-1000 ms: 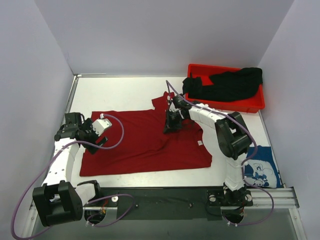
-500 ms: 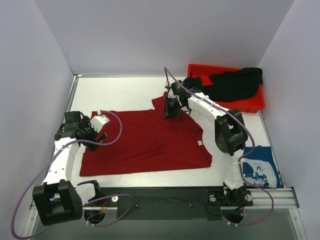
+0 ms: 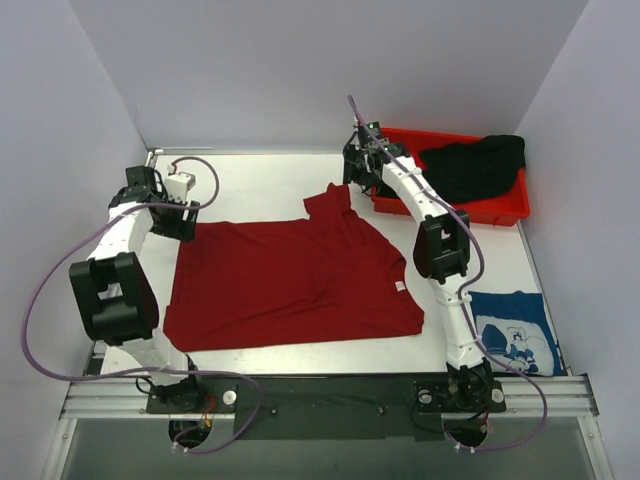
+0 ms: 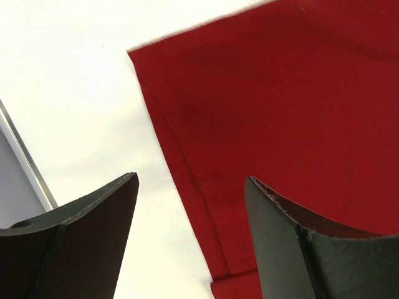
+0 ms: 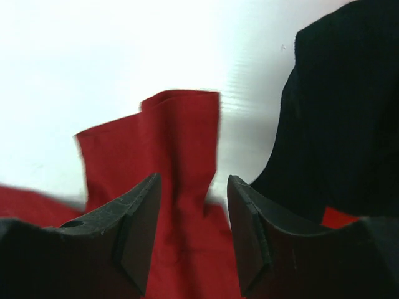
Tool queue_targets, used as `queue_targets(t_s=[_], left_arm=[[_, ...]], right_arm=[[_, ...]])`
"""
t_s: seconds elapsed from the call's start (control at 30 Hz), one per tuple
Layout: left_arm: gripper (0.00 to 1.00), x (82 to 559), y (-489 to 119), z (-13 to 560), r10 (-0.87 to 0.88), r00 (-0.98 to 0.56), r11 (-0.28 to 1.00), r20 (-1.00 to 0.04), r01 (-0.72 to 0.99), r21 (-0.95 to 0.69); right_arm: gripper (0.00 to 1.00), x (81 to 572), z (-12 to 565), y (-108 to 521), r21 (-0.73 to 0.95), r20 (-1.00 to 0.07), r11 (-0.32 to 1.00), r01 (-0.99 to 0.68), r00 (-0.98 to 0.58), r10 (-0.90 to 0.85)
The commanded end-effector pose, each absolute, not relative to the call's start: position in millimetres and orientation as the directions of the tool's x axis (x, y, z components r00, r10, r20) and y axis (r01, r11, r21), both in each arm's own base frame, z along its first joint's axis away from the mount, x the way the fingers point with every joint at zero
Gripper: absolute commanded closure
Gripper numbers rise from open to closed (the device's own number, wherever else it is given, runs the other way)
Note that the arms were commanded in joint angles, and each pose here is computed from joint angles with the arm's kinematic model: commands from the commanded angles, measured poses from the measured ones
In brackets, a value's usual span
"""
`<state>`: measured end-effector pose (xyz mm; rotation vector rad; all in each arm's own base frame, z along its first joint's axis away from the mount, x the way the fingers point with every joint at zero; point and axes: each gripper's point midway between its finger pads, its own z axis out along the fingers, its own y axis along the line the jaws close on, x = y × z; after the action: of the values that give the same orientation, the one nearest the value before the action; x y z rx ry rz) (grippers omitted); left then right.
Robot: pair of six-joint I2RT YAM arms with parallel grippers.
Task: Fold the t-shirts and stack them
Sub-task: Grap the side of the flattened tshirt furthest away from the robot with both arms
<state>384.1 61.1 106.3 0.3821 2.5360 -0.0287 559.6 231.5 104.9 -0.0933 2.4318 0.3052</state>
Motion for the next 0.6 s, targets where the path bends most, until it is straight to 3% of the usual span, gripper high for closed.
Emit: queue_targets(t_s=[0.0, 0.13, 0.27, 0.57], left_arm=[[0.21, 437, 79, 131, 0.182, -0.759, 0.983, -0.625, 0.163, 0.087], [0.2, 471, 84, 129, 0.109, -0.775, 0.993, -0.622, 0.109, 0.038], [0.21, 490, 95, 107, 0.075, -0.815, 0.997, -0.574, 0.067, 0.036], [0.2, 497, 98, 54, 0.07, -0.879, 0.997, -0.472, 0.073, 0.013]], right_arm=[[0.58, 567, 70, 221, 0.164, -0.592, 0.985, -0.058, -0.804, 0.051], [0.61, 569, 47, 221, 0.14, -0.577, 0.99, -0.013, -0.813, 0.071], [0.61, 571, 47, 199, 0.108, -0.559, 0.983, 0.15, -0.808, 0.185], [0.53, 541, -7, 228, 0.259, -0.341, 0.937, 0.236, -0.885, 0.317]])
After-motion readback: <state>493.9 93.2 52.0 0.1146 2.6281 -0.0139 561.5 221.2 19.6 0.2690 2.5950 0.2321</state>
